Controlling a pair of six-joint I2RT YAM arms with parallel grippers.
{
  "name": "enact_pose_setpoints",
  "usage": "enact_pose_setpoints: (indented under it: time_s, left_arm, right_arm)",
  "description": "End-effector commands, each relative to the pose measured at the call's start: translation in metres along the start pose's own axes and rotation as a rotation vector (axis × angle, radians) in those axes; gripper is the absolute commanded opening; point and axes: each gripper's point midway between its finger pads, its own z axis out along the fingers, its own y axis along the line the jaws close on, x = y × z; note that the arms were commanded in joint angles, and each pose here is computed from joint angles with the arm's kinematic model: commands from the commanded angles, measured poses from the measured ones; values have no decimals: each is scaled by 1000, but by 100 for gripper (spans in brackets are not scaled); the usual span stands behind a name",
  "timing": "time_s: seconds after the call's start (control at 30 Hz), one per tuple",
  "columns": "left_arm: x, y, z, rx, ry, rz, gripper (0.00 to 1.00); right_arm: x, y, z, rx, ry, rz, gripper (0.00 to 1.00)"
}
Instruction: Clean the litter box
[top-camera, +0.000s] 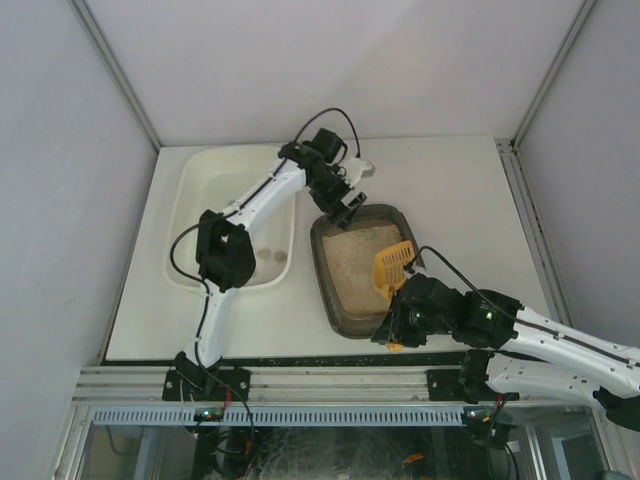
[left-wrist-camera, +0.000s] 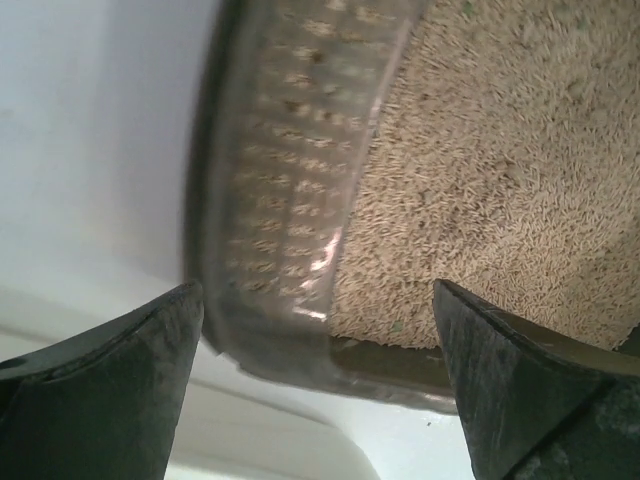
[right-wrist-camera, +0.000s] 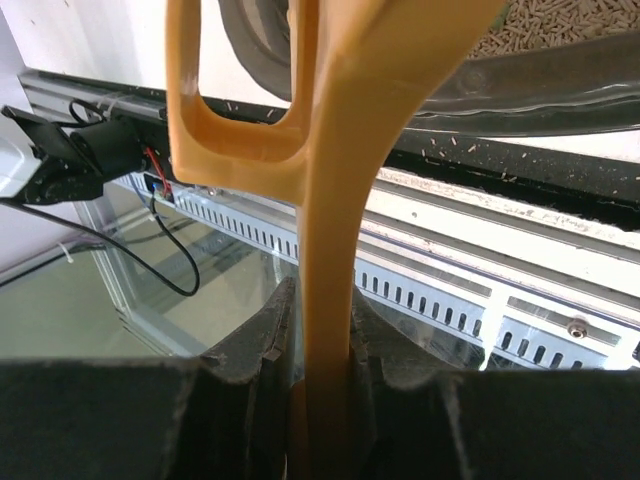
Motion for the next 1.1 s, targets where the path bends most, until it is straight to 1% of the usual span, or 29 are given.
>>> enact_pose_setpoints:
  time_s: [0.0,0.07,0.13,0.27,0.4,0.53,0.6,0.77,0.9,1.07]
  left_arm:
    - [17,-3,11,-56,81,140,100]
    - [27,1,21,-65,120,153,100]
    - [37,9,31,-88,163,157,100]
    - [52,24,41,-154,217,163,100]
    - [56,34,37,-231,202,160,100]
    - [46,26,17,-241,137,167,100]
    - [48,26,15,-243,144,177,100]
    - [67,19,20,-196,207,162,100]
    - [77,-2,13,-121,195,103,100]
    - [88,-31,1,-48,158,-13,94]
  right_arm:
    - [-13,22,-6,-115,-83,83,0]
    - [-14,19,-7,-115,-92,84,0]
    - [-14,9,-6,-80,-93,101,0]
    - [-15,0,-3,-45,-43,141,0]
    - [-8,7,-1,-90,111,133,0]
    - [-3,6,8,-74,205,129,0]
    - [-1,7,12,-73,233,121,0]
    - [-8,0,19,-46,226,107,0]
    - [-19,-16,22,2,215,118,0]
    - [-31,-30,24,25,261,171,0]
